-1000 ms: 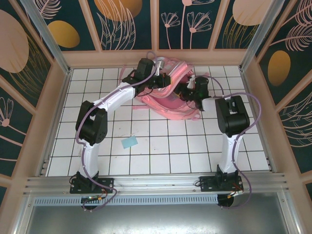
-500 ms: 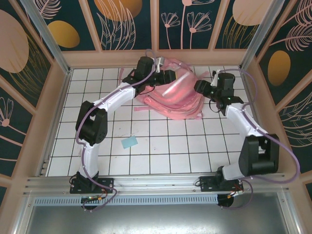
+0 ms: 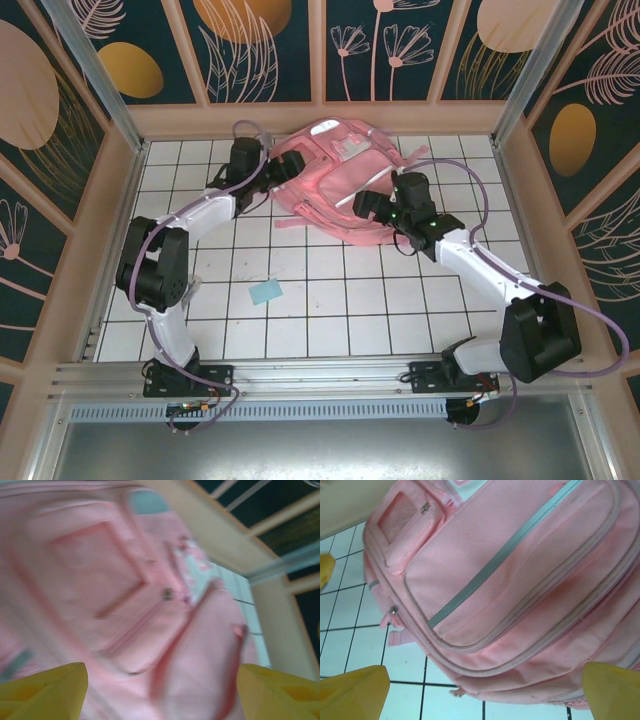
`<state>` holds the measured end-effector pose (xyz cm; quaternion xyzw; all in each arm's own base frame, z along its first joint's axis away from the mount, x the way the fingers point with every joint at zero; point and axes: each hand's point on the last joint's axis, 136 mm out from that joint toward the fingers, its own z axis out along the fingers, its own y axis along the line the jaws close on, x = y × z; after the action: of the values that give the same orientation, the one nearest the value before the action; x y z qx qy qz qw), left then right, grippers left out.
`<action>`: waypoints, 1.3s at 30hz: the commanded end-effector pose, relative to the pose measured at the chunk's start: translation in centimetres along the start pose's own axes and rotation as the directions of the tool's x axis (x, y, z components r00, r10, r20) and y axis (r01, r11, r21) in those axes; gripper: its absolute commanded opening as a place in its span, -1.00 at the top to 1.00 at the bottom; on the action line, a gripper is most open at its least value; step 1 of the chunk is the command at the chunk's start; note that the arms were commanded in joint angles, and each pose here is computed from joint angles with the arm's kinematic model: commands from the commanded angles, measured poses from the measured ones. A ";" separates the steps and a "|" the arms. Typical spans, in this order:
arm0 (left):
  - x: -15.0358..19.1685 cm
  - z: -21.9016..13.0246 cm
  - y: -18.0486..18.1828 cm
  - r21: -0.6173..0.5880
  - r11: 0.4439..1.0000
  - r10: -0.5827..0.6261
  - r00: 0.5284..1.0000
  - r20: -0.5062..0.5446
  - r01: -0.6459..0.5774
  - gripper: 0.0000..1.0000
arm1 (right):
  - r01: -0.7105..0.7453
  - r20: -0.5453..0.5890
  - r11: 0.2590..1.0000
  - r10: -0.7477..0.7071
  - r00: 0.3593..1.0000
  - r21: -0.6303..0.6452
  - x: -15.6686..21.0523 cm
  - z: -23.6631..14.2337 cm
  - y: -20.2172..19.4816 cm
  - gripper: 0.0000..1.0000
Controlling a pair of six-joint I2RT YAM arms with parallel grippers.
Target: Pack the student bag
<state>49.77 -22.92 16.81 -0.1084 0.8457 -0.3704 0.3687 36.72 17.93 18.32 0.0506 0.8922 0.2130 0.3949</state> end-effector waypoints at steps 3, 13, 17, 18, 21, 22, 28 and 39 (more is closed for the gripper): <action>0.1 0.6 3.4 -0.050 0.997 -0.060 0.997 0.045 0.062 -0.54 | -0.081 0.156 0.996 0.076 0.985 0.024 -4.7 -1.2 0.3 -0.98; 1.0 5.5 6.1 -0.002 0.979 -0.202 0.979 0.028 0.202 -0.26 | -0.206 0.037 0.975 0.209 0.977 -0.082 -2.1 0.4 2.2 -0.68; 2.3 7.0 7.2 0.012 0.967 -0.256 0.967 0.001 0.256 0.39 | -0.194 0.025 0.978 0.196 0.980 -0.075 -0.5 1.4 3.8 -0.65; 2.5 7.2 7.4 0.017 0.963 -0.269 0.963 -0.003 0.269 0.62 | -0.186 0.021 0.981 0.188 0.982 -0.063 -0.3 1.7 4.0 -0.64; 3.3 6.6 7.1 0.050 0.948 -0.313 0.950 -0.003 0.313 1.00 | -0.173 -0.032 0.981 0.171 0.985 -0.091 1.3 2.6 6.3 -0.59; 3.6 6.2 6.8 0.068 0.942 -0.330 0.944 -0.003 0.329 1.00 | -0.178 -0.051 0.979 0.174 0.984 -0.099 1.8 2.9 6.9 -0.59; 4.9 2.7 1.5 0.185 0.908 -0.388 0.921 0.040 0.375 1.00 | -0.233 -0.190 0.965 0.207 0.960 -0.124 5.3 5.1 10.1 -0.30; 7.3 0.5 -2.9 0.296 0.859 -0.450 0.892 0.047 0.417 1.00 | -0.353 -0.289 0.930 0.312 0.905 -0.102 9.8 6.9 10.4 0.26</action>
<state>44.90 -27.67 10.03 -0.2787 0.7603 -0.4960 0.3133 34.44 31.78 12.94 0.1199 0.9002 0.3398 0.2445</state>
